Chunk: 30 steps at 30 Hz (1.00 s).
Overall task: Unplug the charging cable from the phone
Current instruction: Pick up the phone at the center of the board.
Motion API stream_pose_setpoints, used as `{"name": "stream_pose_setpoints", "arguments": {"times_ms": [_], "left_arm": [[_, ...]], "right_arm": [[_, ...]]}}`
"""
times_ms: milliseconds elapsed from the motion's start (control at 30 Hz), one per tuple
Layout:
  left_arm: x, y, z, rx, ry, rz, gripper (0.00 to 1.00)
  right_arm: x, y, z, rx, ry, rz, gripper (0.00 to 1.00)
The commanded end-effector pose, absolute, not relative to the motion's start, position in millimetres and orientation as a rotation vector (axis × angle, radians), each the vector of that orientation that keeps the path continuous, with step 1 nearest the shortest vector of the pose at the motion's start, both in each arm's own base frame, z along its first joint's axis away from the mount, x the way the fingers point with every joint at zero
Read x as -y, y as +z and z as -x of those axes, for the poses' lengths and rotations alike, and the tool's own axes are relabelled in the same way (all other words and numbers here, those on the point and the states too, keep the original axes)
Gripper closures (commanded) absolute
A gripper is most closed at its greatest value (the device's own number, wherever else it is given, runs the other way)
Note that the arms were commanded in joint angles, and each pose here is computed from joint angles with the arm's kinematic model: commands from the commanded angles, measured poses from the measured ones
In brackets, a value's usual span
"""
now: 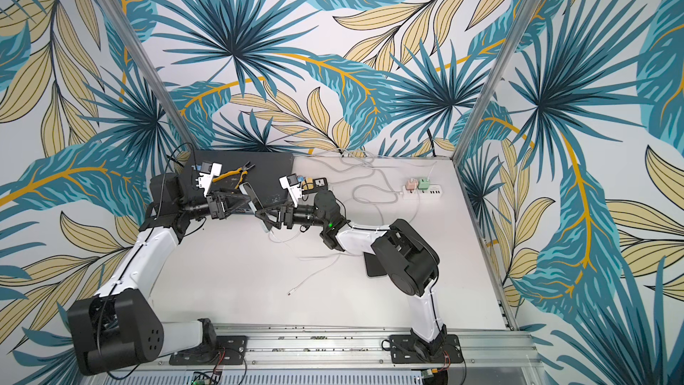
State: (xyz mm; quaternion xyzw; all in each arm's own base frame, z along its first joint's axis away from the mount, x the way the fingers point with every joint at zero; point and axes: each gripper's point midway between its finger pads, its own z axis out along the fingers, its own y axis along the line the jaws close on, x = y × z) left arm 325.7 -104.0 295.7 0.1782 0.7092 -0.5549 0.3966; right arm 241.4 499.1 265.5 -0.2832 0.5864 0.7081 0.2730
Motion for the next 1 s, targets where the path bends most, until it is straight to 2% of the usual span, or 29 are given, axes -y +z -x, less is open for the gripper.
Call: {"name": "stream_pose_setpoints", "arguments": {"times_ms": [0, 433, 733, 967], "left_arm": [[110.4, 296.1, -322.6, -1.773, -1.452, -0.490, 0.00], [119.7, 301.5, -315.5, -1.748, -1.502, -0.542, 0.00], [119.7, 302.3, -315.2, -1.744, -1.499, -0.544, 0.12], [119.5, 303.3, -315.5, -1.740, -1.490, -0.545, 0.25]], "right_arm": [[-493.8, 295.3, -225.6, -1.403, 1.924, 0.837, 0.54], [-498.0, 292.1, -221.2, -1.394, 1.892, 0.880, 0.54], [-498.0, 289.1, -223.0, -1.406, 1.879, 0.868, 0.51], [-497.9, 287.2, -223.4, -1.419, 1.849, 0.881, 0.38]]}}
